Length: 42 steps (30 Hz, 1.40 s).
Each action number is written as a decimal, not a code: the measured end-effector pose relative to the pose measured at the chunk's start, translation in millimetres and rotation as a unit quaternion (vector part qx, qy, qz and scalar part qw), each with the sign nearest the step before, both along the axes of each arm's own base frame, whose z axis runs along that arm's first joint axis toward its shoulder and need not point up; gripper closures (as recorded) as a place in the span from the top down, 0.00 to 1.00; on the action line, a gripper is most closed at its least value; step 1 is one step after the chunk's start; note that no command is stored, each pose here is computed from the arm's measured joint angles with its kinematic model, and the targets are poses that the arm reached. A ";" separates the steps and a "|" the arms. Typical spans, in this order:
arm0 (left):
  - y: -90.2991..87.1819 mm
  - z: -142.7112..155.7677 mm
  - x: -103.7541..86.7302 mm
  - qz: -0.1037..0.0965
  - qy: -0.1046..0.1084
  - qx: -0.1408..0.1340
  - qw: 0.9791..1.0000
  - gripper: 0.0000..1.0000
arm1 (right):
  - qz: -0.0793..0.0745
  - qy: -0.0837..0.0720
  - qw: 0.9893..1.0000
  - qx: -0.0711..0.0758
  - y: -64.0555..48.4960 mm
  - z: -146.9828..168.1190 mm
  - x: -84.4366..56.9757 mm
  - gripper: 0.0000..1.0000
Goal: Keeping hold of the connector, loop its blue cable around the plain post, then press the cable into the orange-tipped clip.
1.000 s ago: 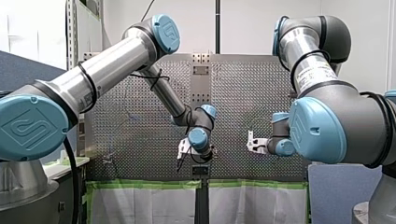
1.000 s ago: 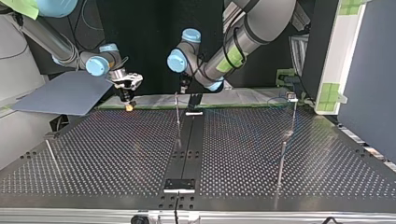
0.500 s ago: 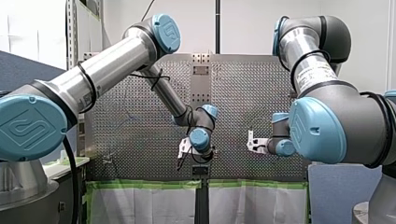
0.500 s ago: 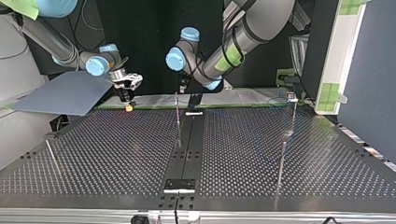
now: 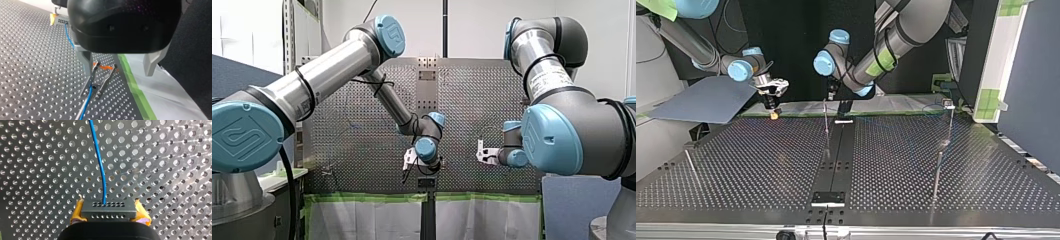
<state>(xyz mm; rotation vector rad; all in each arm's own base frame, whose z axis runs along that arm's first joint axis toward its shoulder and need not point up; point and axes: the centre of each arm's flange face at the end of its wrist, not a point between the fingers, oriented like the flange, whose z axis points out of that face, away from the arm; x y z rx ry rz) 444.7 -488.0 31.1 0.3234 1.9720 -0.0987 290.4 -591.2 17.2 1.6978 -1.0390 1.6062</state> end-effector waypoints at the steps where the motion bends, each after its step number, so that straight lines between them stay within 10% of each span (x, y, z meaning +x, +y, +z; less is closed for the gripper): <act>1: 0.0 -0.1 0.0 0.000 0.000 0.000 1.000 1.00 | 0.000 0.000 1.000 0.000 0.0 0.1 0.1 0.11; 29: -0.7 0.3 -3.1 0.004 -0.005 0.011 1.000 1.00 | 0.000 0.000 1.000 -0.001 -0.2 0.0 0.1 0.11; 42: 6.9 13.2 -37.8 0.000 -0.022 0.016 1.000 1.00 | 0.001 0.000 1.000 0.001 0.1 -0.1 0.2 0.11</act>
